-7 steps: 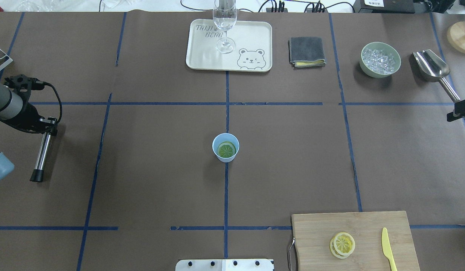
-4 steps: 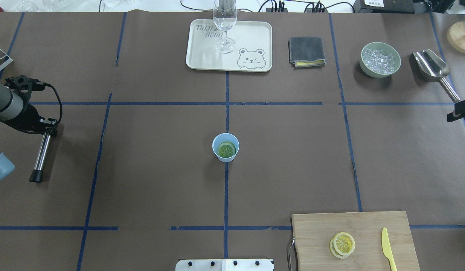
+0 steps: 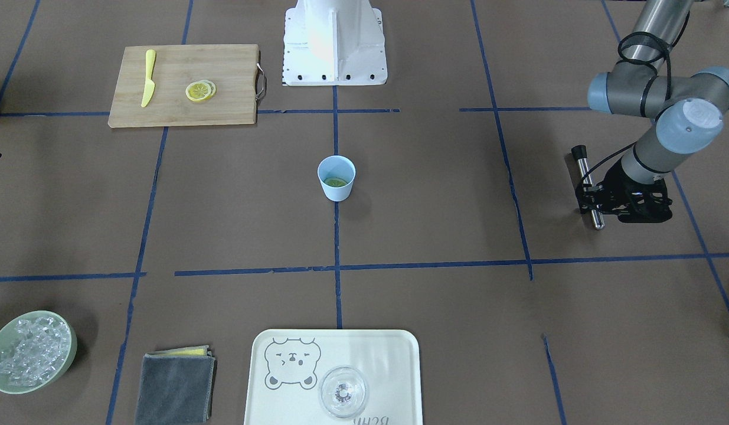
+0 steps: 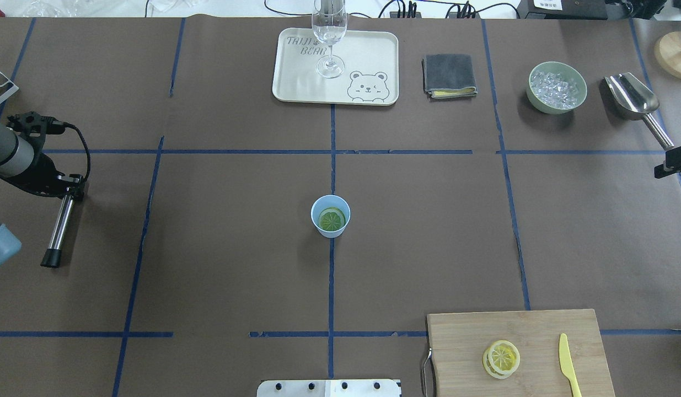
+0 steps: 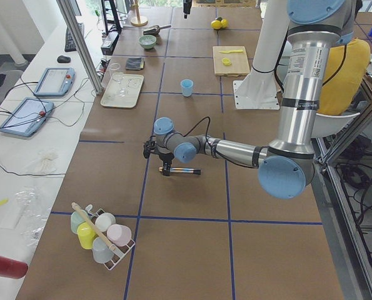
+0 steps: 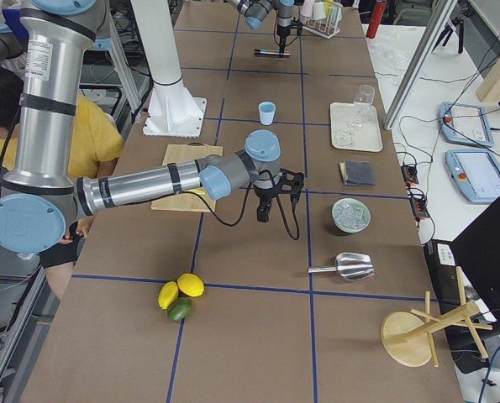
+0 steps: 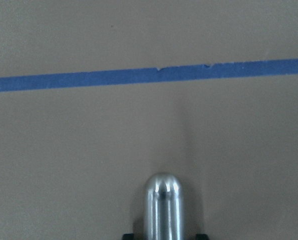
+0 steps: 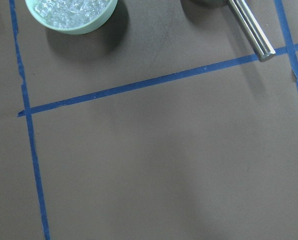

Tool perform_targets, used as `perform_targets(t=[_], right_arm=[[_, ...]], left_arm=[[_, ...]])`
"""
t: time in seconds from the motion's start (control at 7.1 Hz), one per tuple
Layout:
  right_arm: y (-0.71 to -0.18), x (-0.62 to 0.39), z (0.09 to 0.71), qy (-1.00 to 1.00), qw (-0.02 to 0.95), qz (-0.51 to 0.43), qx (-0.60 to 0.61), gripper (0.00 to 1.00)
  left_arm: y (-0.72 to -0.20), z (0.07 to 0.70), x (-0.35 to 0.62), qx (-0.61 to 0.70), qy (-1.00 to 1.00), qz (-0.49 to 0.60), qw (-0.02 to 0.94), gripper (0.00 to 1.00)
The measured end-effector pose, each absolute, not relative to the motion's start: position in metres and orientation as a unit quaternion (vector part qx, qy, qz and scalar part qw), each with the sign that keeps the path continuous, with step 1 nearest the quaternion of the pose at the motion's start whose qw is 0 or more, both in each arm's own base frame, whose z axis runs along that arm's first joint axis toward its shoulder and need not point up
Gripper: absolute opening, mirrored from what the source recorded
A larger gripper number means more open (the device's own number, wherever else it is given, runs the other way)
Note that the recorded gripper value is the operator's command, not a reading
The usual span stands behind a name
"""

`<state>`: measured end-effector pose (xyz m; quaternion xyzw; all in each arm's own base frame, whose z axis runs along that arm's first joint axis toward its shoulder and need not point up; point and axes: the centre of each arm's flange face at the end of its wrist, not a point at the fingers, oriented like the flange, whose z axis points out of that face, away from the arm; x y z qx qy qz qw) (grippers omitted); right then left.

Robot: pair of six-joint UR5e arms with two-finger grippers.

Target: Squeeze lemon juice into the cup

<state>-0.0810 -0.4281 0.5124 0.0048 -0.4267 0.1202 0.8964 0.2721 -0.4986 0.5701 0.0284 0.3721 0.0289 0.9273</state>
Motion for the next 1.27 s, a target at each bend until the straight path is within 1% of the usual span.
perform_targets(t=[0.14,0.42,0.7,0.99,1.27], right_arm=[[-0.428,-0.081,0.511,-0.427,0.896,0.119,0.006,1.00],[-0.433,-0.072,0.528,-0.420,0.902,0.102,0.014,1.00],[-0.439,-0.047,0.565,-0.405,0.911,0.066,0.028,1.00],[-0.442,-0.031,0.588,-0.398,0.915,0.054,0.030,1.00],[-0.442,-0.021,0.599,-0.399,0.915,0.041,0.034,1.00]], left_arm=[[-0.500,0.553,0.259,0.048,0.380,0.040,0.923,1.00],[-0.518,0.540,0.176,0.097,0.387,0.074,0.914,1.00],[-0.529,0.550,0.077,0.110,0.400,0.083,0.906,1.00],[-0.527,0.568,-0.023,0.136,0.386,0.091,0.908,1.00],[-0.518,0.585,-0.071,0.137,0.375,0.092,0.912,1.00]])
